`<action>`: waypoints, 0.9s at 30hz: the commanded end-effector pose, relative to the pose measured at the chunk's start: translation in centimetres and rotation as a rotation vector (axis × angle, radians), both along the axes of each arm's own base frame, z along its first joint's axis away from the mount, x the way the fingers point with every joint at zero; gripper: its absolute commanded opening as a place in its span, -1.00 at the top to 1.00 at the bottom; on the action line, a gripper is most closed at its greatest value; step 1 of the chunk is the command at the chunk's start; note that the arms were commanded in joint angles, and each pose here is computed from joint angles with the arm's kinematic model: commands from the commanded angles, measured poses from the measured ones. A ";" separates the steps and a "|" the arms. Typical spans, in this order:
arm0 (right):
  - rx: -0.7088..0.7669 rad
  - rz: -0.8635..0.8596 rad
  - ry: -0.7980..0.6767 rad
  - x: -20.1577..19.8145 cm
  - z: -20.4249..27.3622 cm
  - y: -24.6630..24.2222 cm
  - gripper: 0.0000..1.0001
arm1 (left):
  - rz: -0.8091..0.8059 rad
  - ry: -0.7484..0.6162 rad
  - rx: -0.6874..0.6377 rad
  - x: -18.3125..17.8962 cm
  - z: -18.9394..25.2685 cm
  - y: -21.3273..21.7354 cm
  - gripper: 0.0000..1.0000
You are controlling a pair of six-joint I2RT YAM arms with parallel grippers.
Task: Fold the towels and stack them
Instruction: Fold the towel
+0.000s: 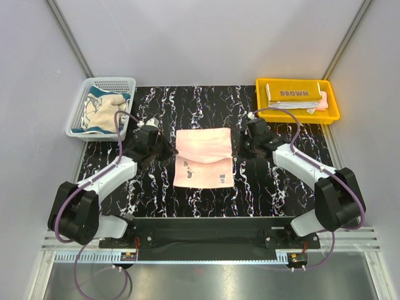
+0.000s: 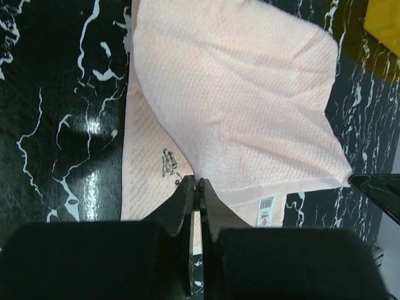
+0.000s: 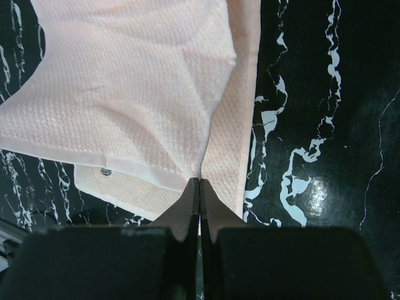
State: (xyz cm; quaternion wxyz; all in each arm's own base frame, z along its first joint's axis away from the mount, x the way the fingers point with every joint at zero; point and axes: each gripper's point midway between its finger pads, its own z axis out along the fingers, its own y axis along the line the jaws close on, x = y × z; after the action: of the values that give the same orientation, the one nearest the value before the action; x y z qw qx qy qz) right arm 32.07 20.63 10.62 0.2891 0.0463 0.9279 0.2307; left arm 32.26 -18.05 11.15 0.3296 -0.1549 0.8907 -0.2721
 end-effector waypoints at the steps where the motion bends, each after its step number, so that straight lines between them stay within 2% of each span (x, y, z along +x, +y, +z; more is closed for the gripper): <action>1: 0.004 -0.008 -0.023 -0.5 0.0 0.1 1.00 | -0.015 -0.046 -0.009 -0.3 0.6 -0.2 1.00; 8: 0.003 0.009 0.015 -1.7 -1.8 0.3 1.00 | -0.021 -0.012 0.003 -1.4 -1.1 -0.1 1.00; 17: -0.012 0.021 0.018 -2.2 -1.5 0.2 1.00 | -0.018 -0.030 0.004 -2.0 0.2 0.3 1.00; 27: -0.006 0.020 0.025 -3.5 -1.6 -0.1 1.00 | -0.029 0.023 0.016 -4.3 -2.2 0.6 1.00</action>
State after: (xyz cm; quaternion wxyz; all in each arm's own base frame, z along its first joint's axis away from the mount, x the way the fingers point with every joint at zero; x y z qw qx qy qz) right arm 28.81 20.24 7.74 0.2579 0.0408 0.9395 0.2219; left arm 28.47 -17.59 9.01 0.3105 -0.1449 0.9006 -0.2675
